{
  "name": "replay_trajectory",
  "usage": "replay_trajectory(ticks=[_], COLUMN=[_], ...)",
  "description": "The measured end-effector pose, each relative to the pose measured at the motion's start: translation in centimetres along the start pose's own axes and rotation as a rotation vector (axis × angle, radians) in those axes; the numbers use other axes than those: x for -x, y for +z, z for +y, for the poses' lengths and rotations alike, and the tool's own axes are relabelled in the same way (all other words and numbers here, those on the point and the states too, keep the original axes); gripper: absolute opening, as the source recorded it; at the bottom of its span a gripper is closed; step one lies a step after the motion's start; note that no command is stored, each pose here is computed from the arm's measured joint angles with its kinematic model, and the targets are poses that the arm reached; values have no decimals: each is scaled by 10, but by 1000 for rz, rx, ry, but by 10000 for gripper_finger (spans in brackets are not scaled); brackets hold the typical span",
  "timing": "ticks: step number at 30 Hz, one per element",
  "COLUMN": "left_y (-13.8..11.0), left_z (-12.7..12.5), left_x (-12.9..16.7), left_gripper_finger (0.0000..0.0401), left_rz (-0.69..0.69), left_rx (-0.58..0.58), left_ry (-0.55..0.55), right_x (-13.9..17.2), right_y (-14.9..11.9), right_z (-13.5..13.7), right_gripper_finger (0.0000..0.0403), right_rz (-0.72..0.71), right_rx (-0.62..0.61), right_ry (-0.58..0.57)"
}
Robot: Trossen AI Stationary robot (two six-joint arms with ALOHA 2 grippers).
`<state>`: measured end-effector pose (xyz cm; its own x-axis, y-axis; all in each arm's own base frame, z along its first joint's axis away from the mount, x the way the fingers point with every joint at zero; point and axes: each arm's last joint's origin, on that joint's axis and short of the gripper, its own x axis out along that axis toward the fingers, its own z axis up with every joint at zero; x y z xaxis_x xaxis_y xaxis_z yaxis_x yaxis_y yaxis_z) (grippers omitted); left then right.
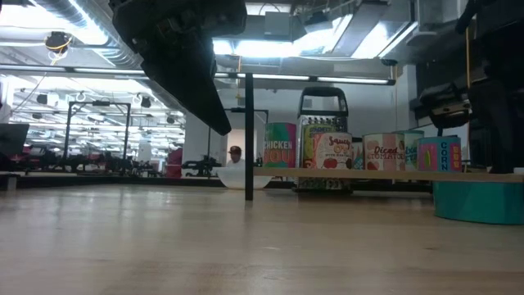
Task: Pick and place cans onto a shelf
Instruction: Put the canned tuna on the shelf
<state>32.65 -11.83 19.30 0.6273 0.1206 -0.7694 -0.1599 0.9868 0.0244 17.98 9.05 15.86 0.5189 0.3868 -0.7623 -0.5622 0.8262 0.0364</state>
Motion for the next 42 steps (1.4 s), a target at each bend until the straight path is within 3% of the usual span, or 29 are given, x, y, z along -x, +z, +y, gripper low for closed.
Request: replay_trajectory(ticks=[29,42], left_y=[0,0], left_z=[0,0], left_x=[0,0], left_gripper_finger=[0,0], left_rz=[0,0], left_rx=[27,26], left_ry=[0,1], right_x=[-2,-26], right_y=[3,-7], right_z=[-1,-3], right_gripper_finger=[59,59], right_rz=[-37,76], right_rx=[-73,-93], right_ry=[-3,1])
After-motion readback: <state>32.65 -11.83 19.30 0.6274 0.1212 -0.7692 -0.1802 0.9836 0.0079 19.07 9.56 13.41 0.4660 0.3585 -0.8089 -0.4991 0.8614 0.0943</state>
